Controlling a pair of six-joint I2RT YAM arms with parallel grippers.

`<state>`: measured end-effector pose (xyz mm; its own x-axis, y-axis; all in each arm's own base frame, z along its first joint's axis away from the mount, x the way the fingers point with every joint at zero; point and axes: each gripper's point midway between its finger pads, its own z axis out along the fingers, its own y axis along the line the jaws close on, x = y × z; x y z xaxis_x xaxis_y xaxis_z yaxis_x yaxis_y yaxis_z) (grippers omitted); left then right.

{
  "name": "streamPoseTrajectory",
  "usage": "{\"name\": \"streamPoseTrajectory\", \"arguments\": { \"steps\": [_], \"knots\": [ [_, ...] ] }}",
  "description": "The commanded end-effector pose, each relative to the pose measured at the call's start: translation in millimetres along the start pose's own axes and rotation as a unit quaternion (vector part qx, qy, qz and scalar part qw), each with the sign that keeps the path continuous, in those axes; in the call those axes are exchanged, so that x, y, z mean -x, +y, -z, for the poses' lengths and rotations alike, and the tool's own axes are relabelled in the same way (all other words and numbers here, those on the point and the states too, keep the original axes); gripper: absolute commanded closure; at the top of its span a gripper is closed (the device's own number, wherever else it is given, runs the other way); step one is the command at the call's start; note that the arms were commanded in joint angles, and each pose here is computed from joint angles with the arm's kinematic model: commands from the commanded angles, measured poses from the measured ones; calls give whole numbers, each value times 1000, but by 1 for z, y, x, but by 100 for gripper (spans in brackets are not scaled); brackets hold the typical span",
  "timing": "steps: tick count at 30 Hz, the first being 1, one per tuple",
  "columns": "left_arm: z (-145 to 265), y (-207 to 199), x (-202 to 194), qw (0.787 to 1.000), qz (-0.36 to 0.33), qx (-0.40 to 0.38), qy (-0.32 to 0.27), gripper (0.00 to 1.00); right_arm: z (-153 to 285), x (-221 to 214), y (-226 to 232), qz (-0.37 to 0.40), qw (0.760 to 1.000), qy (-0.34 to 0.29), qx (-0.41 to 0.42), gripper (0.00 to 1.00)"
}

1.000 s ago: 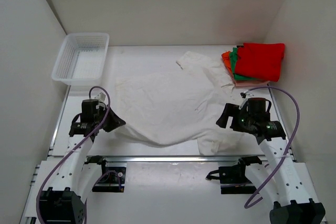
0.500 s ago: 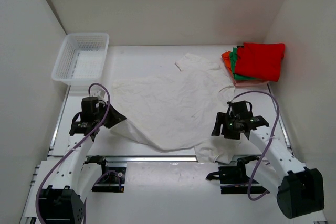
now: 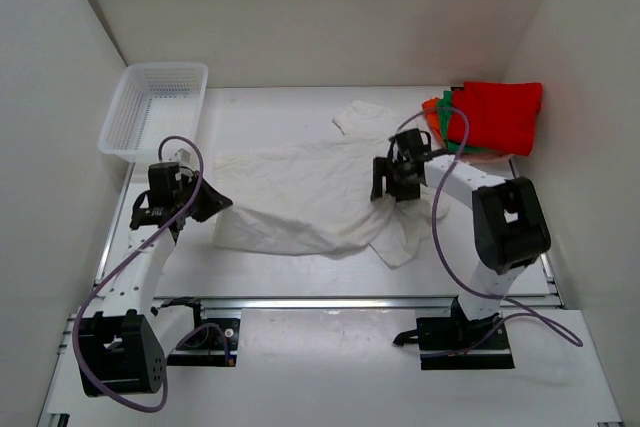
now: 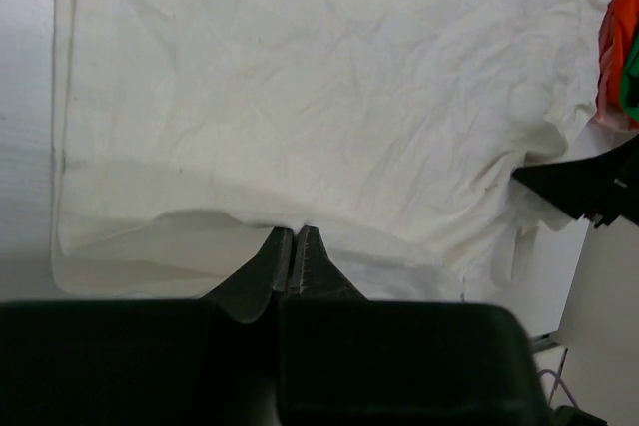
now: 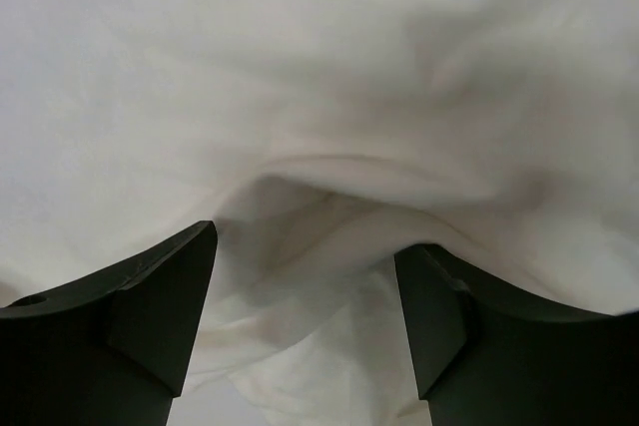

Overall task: Fold and stack the t-shirts
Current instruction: Flatten out the tshirt

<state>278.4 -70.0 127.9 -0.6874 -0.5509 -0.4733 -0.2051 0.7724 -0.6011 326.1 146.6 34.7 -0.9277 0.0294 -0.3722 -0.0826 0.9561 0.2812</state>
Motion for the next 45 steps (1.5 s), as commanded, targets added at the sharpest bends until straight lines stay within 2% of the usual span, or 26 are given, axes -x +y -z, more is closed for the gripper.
{"name": "streamPoseTrajectory", "arguments": {
  "steps": [1,4,6,7,10,11,12,15,17,18,22,24,25,31,32,33,36,45],
  "knots": [
    [4,-18,30,999,-14,-25,-41,100,21,85,5,61,992,-110,-26,31],
    [5,-14,30,999,-12,-20,-41,100,51,96,1,58,989,-136,-30,32],
    [5,-13,28,999,-11,-22,-41,100,60,77,-10,49,990,-129,-42,34],
    [3,-13,25,999,-11,-26,-38,100,73,76,-13,49,987,-146,-45,36],
    [3,-14,20,999,-15,-30,-33,100,78,38,-32,34,990,-130,-54,45],
    [2,-13,18,999,-18,-30,-29,100,75,22,-35,30,992,-113,-54,46],
    [4,-9,18,999,-12,-25,-31,100,73,-15,-39,22,993,-96,-70,50],
    [3,-9,18,999,-11,-26,-31,100,72,-19,-42,1,990,-117,-76,52],
    [4,-13,17,999,-12,-32,-31,100,63,-25,-55,-30,989,-122,-82,63],
    [4,-13,14,999,-8,-35,-26,100,57,-27,-58,-33,988,-120,-87,65],
    [10,-14,15,999,-9,-39,-35,100,41,-47,-59,-55,991,-86,-88,66],
    [11,-12,14,999,-8,-36,-33,100,39,-67,-52,-57,993,-62,-88,96],
    [13,-16,17,998,-13,-41,-38,100,41,-71,-46,-55,993,-61,-81,100],
    [13,-17,13,998,-10,-46,-31,100,59,-124,-5,-78,996,-32,-10,100],
    [12,-18,14,998,-10,-46,-32,100,68,-123,0,-78,996,-44,2,97],
    [13,-18,14,998,-10,-48,-32,100,69,-127,-2,-85,996,-42,2,88],
    [10,-18,12,998,-6,-52,-31,100,86,-111,-13,-105,991,-84,6,73],
    [11,-21,11,998,-7,-55,-30,100,78,-96,-48,-115,988,-97,-27,54]
  ]
}}
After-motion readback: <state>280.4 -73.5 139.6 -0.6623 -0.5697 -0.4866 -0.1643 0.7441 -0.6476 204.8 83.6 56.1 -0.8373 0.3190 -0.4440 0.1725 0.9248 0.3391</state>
